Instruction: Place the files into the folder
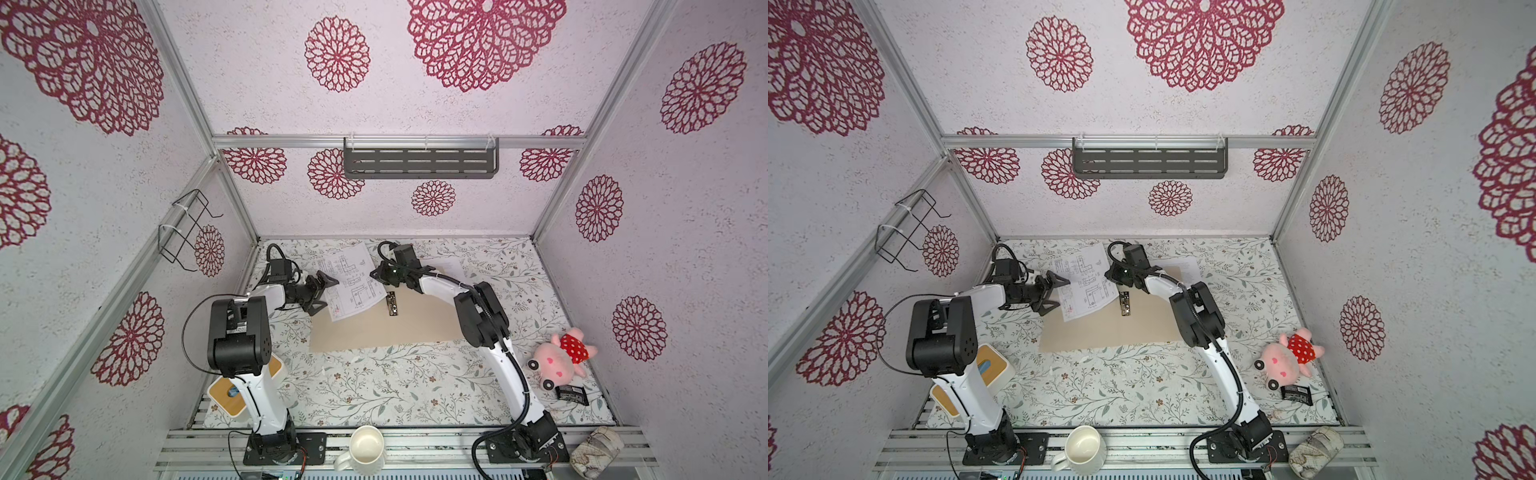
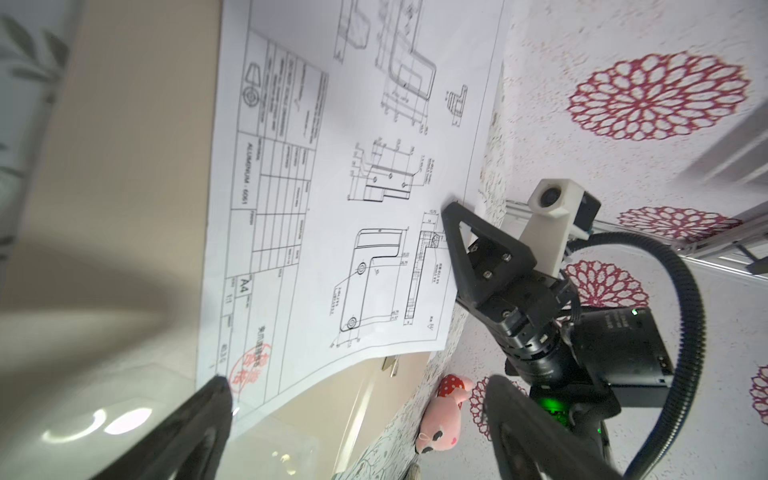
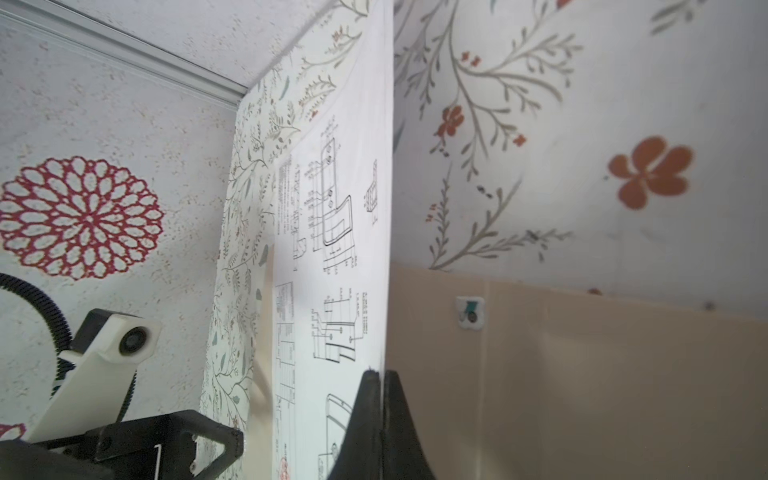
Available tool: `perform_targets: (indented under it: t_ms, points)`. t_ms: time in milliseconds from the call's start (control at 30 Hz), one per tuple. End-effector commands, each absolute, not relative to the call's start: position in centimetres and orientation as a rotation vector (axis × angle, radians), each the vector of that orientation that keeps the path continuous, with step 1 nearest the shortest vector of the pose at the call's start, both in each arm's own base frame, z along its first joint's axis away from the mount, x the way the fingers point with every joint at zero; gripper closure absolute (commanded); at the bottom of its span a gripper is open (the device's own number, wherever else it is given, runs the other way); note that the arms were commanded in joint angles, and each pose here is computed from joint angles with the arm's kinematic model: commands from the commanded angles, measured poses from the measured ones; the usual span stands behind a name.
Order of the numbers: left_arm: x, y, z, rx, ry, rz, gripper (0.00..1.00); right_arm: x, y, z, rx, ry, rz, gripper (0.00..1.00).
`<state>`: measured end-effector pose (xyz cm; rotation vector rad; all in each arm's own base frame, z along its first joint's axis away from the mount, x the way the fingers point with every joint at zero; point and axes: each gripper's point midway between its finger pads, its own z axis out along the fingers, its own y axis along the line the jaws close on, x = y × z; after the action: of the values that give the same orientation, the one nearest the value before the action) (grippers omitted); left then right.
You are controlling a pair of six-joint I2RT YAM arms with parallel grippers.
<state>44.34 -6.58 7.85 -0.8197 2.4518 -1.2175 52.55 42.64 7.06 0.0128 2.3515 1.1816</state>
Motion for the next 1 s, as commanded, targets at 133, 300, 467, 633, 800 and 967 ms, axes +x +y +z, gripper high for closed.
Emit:
perform_targets:
  t_ms: [133,300,467,633,800,967]
  points:
    - [43.0,-3.0,8.2,-0.908,2.433,-1.150,0.02,52.4,43.9,13.1,-0.091,2.165,1.117,1.00]
    - [41.5,-1.9,6.3,-0.973,2.470,-1.110,0.02,51.6,44.7,14.0,-0.112,2.101,1.115,1.00]
    - [40.9,-1.7,5.2,-0.995,2.482,-1.114,0.02,50.8,45.6,14.7,-0.143,2.058,1.145,1.00]
    - [40.7,-1.9,4.5,-1.008,2.487,-1.148,0.02,49.9,45.9,14.7,-0.154,2.044,1.147,1.00]
    - [40.2,-2.1,3.8,-1.030,2.493,-1.155,0.02,49.1,45.5,15.1,-0.148,2.044,1.107,1.00]
    - [39.9,-2.2,3.5,-1.045,2.489,-1.164,0.02,48.2,45.2,14.9,-0.138,2.048,1.074,1.00]
